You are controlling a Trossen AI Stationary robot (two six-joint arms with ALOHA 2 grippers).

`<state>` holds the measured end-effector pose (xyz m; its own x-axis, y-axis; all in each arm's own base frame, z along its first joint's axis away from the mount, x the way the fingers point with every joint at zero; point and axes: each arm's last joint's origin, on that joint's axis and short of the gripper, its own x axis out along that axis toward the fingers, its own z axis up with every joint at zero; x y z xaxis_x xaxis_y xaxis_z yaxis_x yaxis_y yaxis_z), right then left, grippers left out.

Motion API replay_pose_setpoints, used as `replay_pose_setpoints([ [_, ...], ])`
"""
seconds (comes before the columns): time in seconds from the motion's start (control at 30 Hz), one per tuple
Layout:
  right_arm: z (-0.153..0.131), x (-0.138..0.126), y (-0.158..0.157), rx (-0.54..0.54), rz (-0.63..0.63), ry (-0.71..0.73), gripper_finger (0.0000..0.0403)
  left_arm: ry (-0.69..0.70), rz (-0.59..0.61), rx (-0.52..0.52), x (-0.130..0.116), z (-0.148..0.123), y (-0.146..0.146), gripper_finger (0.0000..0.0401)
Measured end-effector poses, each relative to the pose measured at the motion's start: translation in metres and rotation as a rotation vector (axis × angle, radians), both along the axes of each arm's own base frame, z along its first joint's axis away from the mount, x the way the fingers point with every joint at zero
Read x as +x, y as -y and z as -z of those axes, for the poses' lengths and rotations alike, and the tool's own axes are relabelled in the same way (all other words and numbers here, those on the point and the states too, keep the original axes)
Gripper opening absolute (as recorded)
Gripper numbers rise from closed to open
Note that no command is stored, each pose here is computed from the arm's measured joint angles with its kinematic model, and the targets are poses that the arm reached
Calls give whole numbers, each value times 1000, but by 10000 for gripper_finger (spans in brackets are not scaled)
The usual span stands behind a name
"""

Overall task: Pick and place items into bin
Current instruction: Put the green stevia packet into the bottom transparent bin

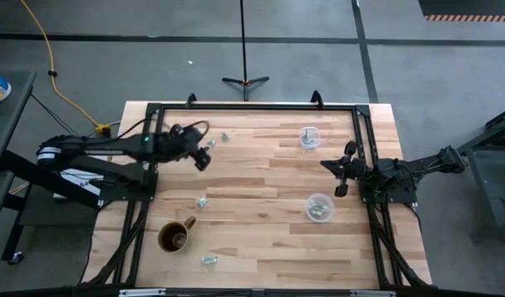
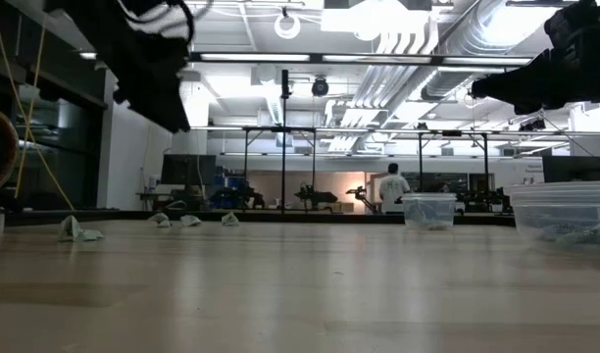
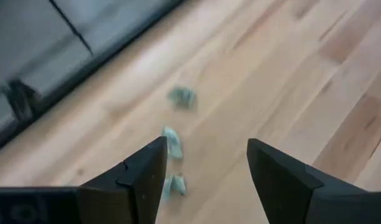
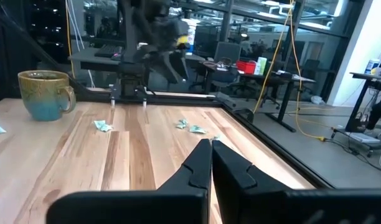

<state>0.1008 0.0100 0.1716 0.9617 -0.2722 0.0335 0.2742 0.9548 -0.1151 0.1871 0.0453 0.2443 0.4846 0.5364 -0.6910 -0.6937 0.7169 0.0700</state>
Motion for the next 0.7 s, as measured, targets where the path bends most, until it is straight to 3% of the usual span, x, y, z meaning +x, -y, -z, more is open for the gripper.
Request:
replay_pose_setpoints([
  [0.17, 2, 0, 0, -7, -1, -21, 1, -61, -4, -172, 13, 15, -27, 272],
  [0.5, 5, 0, 0, -18, -2, -61, 7, -197, -117, -345, 11, 50, -68, 283],
  [0.7, 6, 0, 0, -20, -3, -64, 2, -268, -135, -381, 11, 65, -79, 278],
])
